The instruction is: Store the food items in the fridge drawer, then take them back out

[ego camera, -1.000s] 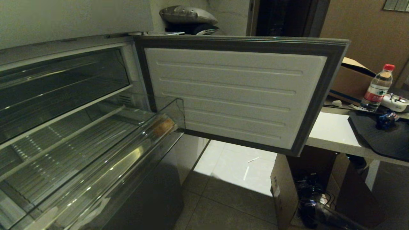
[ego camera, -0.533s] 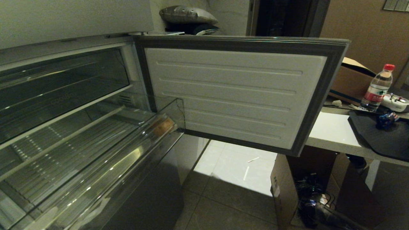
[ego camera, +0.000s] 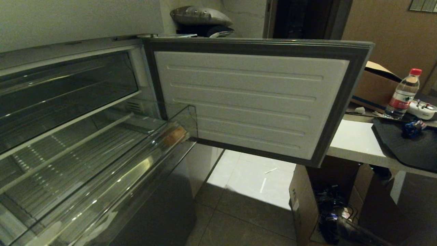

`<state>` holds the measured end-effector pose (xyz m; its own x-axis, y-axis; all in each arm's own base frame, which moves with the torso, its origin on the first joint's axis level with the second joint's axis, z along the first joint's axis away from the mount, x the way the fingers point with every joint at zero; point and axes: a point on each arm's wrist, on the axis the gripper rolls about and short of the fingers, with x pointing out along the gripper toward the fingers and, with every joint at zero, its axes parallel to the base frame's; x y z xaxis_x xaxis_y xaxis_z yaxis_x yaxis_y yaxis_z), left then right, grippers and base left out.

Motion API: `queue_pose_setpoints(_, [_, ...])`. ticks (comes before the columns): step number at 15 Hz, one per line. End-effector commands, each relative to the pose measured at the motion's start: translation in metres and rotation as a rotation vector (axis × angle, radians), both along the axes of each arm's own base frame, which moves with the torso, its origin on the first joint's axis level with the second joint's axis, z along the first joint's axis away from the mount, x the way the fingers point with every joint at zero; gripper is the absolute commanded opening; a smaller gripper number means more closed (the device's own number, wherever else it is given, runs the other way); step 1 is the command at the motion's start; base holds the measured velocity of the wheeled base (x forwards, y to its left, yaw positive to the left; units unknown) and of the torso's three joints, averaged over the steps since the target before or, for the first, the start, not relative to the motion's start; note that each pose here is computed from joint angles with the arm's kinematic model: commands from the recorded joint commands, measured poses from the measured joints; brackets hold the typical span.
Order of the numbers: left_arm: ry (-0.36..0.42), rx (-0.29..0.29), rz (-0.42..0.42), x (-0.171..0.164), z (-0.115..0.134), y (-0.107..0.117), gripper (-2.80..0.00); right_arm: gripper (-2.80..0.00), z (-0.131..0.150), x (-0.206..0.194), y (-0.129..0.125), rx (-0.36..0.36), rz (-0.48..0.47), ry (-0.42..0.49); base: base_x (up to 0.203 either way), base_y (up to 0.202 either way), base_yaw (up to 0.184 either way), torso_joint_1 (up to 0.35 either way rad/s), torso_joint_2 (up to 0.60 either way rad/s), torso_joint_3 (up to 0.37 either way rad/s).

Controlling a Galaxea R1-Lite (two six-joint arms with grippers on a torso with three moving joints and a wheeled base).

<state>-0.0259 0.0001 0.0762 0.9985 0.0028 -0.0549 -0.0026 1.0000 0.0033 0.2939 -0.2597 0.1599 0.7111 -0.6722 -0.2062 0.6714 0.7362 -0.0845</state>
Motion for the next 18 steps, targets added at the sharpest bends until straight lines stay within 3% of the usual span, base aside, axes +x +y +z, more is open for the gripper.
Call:
queue_pose_setpoints(1, [0.000, 0.000, 0.000, 0.000, 0.000, 0.000, -2.80, -2.80, 0.046, -0.043, 0.050, -0.051, 0.036, -0.060, 0.000, 0.000, 0.000, 0.000, 0.00, 0.000])
queue_pose_setpoints(5, [0.000, 0.000, 0.000, 0.000, 0.000, 0.000, -2.80, -2.80, 0.056, -0.135, 0.146, -0.065, 0.195, -0.109, 0.000, 0.000, 0.000, 0.000, 0.00, 0.000])
queue_pose_setpoints(8, [0.000, 0.000, 0.000, 0.000, 0.000, 0.000, -2.80, -2.80, 0.023, -0.200, 0.215, -0.074, 0.429, -0.151, 0.000, 0.000, 0.000, 0.000, 0.00, 0.000])
queue_pose_setpoints(10, [0.000, 0.000, 0.000, 0.000, 0.000, 0.000, -2.80, -2.80, 0.001, -0.236, 0.246, -0.112, 0.626, -0.213, 0.000, 0.000, 0.000, 0.000, 0.00, 0.000])
queue_pose_setpoints(13, [0.000, 0.000, 0.000, 0.000, 0.000, 0.000, -2.80, -2.80, -0.035, -0.281, 0.261, -0.129, 0.779, -0.238, 0.000, 0.000, 0.000, 0.000, 0.00, 0.000])
queue_pose_setpoints(15, [0.001, 0.000, 0.000, 0.000, 0.000, 0.000, -2.80, -2.80, -0.064, -0.298, 0.261, -0.096, 0.804, -0.160, 0.000, 0.000, 0.000, 0.000, 0.00, 0.000])
queue_pose_setpoints(18, [0.000, -0.001, 0.000, 0.000, 0.000, 0.000, -2.80, -2.80, -0.080, -0.314, 0.261, -0.133, 0.796, -0.250, 0.000, 0.000, 0.000, 0.000, 0.00, 0.000])
